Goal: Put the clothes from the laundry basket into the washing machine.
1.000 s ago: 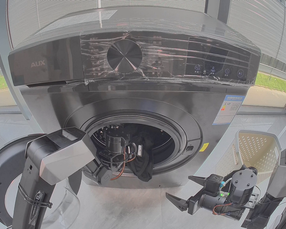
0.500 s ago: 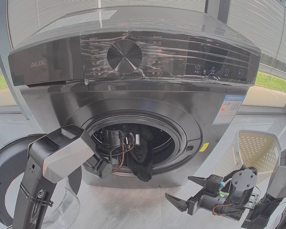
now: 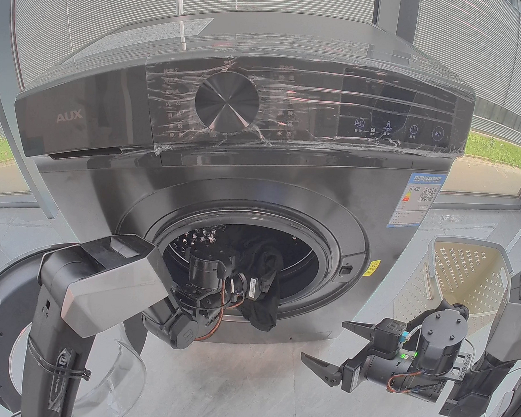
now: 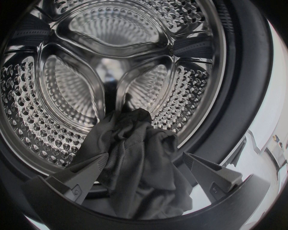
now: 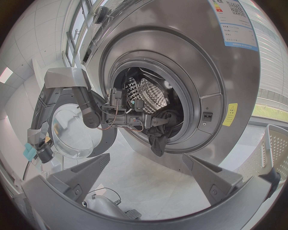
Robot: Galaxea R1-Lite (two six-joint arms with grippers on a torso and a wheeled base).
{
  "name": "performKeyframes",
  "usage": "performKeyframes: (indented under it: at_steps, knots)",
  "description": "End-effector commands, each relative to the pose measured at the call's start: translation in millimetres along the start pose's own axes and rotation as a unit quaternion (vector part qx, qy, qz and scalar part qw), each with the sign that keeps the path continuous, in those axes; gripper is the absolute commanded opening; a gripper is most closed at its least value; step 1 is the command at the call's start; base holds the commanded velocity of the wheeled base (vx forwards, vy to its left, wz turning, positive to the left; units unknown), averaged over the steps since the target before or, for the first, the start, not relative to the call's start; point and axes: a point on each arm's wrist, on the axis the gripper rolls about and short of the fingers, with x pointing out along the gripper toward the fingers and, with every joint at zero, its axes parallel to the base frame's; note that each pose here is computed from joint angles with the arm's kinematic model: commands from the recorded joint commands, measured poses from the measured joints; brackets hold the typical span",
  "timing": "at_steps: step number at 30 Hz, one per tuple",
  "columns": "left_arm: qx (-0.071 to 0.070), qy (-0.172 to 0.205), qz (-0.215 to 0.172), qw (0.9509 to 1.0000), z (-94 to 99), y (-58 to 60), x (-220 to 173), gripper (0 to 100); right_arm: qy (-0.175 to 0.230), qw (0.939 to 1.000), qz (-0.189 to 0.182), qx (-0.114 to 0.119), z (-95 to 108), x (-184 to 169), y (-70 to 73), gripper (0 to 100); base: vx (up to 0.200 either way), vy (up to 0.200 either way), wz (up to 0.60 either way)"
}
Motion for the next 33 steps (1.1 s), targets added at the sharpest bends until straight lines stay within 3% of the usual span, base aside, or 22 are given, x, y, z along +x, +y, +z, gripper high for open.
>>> performKeyframes:
  at_steps: [1,9,22,23,32,33]
  knots:
    - [0.010,0.015,-0.009,0.9998,0.4,-4.6,-14.1,100,0.001,1.0000,0.000,0.000,-0.3,0.1,0.1,100,0.000,0.000,0.00]
    - [0.038,0.057,-0.013,0.9976,-30.9,-1.7,-13.1,100,-0.003,1.0000,0.001,0.000,1.1,-0.2,0.3,100,0.000,0.000,0.00]
    - [0.042,0.058,-0.021,0.9972,-46.6,2.5,3.7,100,-0.008,1.0000,0.001,-0.001,3.2,-1.4,0.5,100,0.000,0.000,0.00]
    - [0.042,0.057,-0.020,0.9973,-46.7,3.2,4.1,0,-0.008,1.0000,0.001,-0.001,3.2,-1.4,0.5,100,0.000,0.000,0.00]
    - [0.035,0.034,-0.019,0.9986,-38.7,2.9,10.3,0,-0.010,0.9999,0.002,0.000,4.1,-1.1,0.7,100,0.000,0.000,0.00]
    - [0.027,0.004,-0.009,0.9996,-25.6,6.1,17.7,0,-0.010,0.9999,0.002,0.000,4.1,-1.1,0.7,100,0.000,0.000,0.00]
